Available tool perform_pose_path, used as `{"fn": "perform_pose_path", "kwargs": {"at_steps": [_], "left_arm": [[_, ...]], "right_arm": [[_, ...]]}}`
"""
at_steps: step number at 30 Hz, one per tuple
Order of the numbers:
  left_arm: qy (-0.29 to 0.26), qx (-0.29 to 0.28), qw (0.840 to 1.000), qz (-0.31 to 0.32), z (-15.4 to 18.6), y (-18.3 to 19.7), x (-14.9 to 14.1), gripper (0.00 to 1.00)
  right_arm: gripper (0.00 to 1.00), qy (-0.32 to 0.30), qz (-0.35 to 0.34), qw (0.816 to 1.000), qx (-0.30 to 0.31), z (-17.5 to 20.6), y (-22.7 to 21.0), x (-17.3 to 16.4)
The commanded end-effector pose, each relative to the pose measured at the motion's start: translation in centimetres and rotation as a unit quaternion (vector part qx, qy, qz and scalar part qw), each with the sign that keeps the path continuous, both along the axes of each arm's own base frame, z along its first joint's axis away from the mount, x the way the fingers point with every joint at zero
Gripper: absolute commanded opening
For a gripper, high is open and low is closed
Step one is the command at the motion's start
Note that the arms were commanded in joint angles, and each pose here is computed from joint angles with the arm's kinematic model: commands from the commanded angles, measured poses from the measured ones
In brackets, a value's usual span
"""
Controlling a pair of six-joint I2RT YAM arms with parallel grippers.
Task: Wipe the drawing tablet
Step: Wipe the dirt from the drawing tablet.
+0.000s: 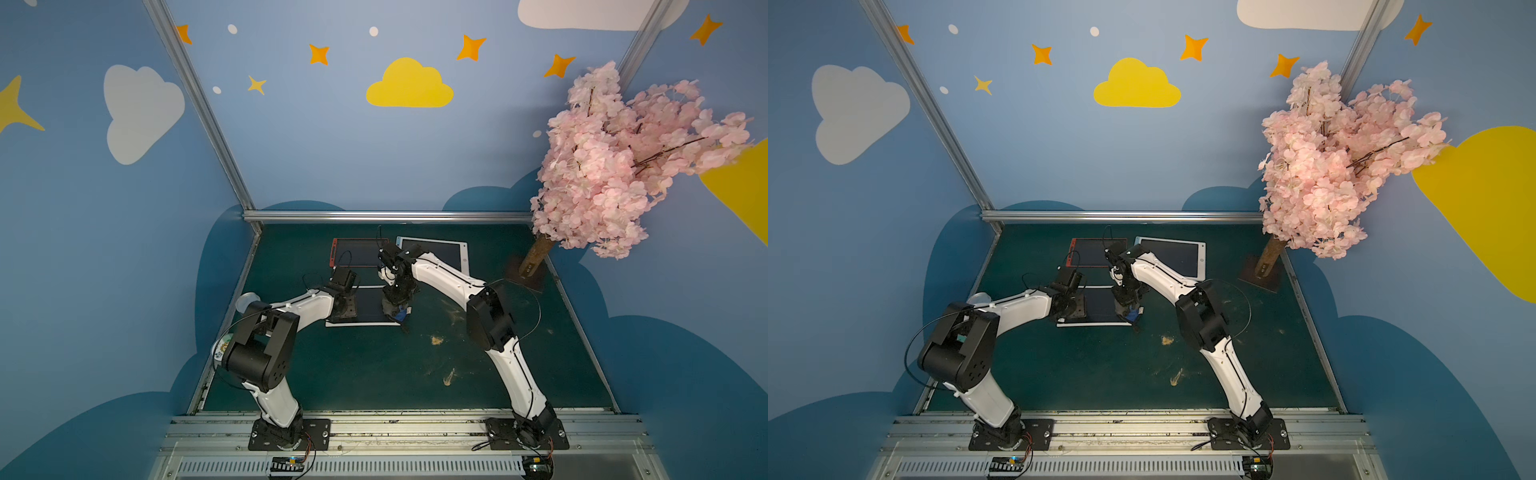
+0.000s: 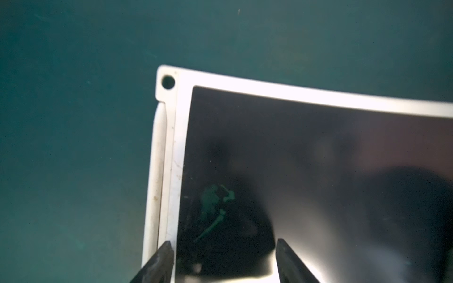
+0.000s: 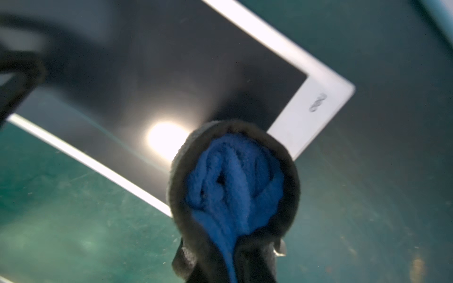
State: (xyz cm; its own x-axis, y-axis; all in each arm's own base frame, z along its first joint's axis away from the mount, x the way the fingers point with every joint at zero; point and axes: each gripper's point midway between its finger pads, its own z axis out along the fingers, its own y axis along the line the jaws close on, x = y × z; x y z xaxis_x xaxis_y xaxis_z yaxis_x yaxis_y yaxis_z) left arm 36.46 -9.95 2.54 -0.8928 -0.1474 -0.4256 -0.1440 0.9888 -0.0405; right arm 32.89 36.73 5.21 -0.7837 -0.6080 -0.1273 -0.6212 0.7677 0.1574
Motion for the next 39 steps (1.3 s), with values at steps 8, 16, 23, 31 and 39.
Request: {"fn": "perform_pose_path", "kwargs": {"at_steps": [8, 16, 23, 31, 39], "left_arm": [[0.054, -0.042, 0.998, 0.000, -2.0, -0.9, -2.0, 0.65], [0.051, -0.063, 0.997, 0.000, -2.1, -1.4, -2.1, 0.64], [0.051, -0.076, 0.996, -0.001, -2.0, -1.8, -2.2, 0.64], [0.053, -0.077, 0.996, -0.003, -1.9, -1.7, -2.5, 0.64], [0.042, -0.084, 0.996, -0.004, -1.0, -1.7, -2.5, 0.64]], "right_arm": [[0.00, 0.116, -0.032, 0.991, 0.058, -2.8, 0.6, -2.8], [0.00, 0.062, -0.142, 0.988, 0.016, -3.8, -5.2, 4.1], [0.00, 0.079, -0.086, 0.992, 0.054, -3.0, 2.2, 2.8], [0.00, 0.142, -0.023, 0.986, 0.084, -3.9, 6.1, -5.6], [0.00, 0.141, -0.140, 0.975, 0.099, -3.3, -4.8, -2.2]]}}
